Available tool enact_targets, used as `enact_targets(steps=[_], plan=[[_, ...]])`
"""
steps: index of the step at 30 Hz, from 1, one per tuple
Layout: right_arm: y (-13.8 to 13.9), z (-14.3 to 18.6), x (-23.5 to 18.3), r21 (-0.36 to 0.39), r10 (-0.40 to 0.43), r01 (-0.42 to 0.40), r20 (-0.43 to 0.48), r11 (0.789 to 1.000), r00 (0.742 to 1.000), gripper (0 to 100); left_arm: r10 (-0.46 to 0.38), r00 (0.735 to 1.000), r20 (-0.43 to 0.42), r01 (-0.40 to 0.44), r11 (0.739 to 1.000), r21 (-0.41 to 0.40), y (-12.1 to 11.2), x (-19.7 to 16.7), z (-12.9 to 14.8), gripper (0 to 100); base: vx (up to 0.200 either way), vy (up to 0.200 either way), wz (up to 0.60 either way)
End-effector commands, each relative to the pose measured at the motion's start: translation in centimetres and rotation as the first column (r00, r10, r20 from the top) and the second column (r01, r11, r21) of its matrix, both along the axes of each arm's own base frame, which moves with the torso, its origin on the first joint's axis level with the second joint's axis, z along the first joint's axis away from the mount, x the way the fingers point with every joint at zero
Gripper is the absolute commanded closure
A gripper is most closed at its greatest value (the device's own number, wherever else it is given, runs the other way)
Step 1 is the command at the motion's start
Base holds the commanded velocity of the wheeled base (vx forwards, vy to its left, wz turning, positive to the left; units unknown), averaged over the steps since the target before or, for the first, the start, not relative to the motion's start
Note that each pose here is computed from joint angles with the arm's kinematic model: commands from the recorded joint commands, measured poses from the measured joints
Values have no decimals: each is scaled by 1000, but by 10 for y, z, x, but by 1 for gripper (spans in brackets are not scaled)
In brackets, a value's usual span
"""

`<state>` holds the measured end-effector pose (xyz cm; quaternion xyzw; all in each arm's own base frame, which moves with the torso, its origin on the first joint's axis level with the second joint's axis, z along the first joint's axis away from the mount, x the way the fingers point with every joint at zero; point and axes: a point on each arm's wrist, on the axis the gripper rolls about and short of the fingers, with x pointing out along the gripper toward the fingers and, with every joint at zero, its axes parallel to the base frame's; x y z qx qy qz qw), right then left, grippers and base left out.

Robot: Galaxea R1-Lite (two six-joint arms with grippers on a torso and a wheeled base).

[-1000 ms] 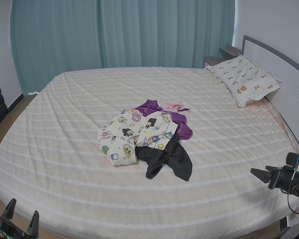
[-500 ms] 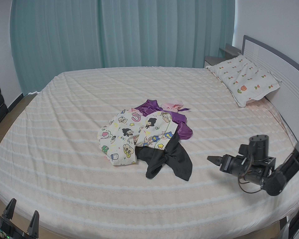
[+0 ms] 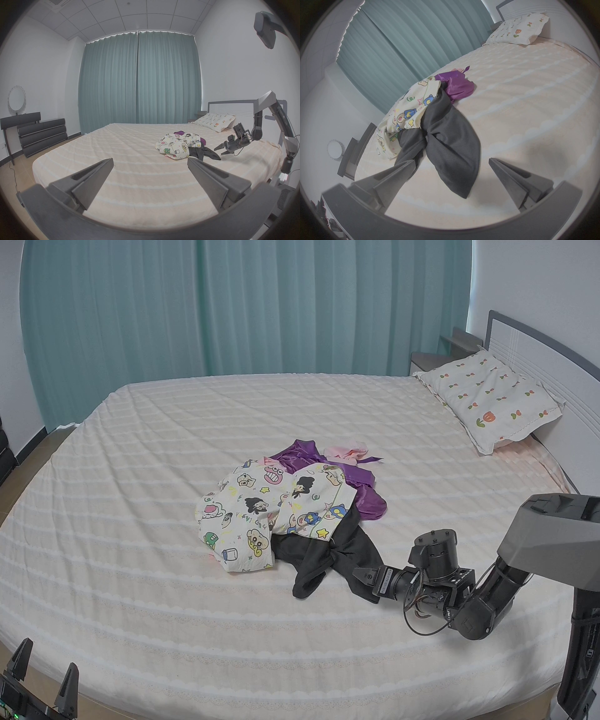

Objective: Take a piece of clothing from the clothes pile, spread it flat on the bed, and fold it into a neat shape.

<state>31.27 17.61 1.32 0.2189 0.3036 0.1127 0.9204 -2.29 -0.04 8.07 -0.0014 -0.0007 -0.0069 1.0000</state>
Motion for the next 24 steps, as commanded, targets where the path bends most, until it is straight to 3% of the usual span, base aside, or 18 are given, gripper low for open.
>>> enact_targets(steps=[1, 11, 12, 18, 24], plan=[[13, -20, 7, -18, 10, -10, -19, 1000, 1000, 0, 0, 1000, -3, 0, 1000, 0, 0, 0, -5, 0, 0, 0, 0], [23, -28, 17, -23, 7, -7, -2, 1000, 1000, 0, 0, 1000, -3, 0, 1000, 0, 0, 0, -5, 0, 0, 0, 0], [22, -28, 17, -23, 6, -6, -2, 1000, 1000, 100, 0, 1000, -3, 0, 1000, 0, 0, 0, -5, 0, 0, 0, 0], [21, -26, 15, -21, 3, -3, -3, 1000, 1000, 100, 0, 1000, -3, 0, 1000, 0, 0, 0, -5, 0, 0, 0, 0], [0, -11, -2, 14, -45, 46, -30, 999, 999, 100, 0, 1000, -3, 0, 1000, 1, 0, 0, -5, 0, 0, 0, 0]])
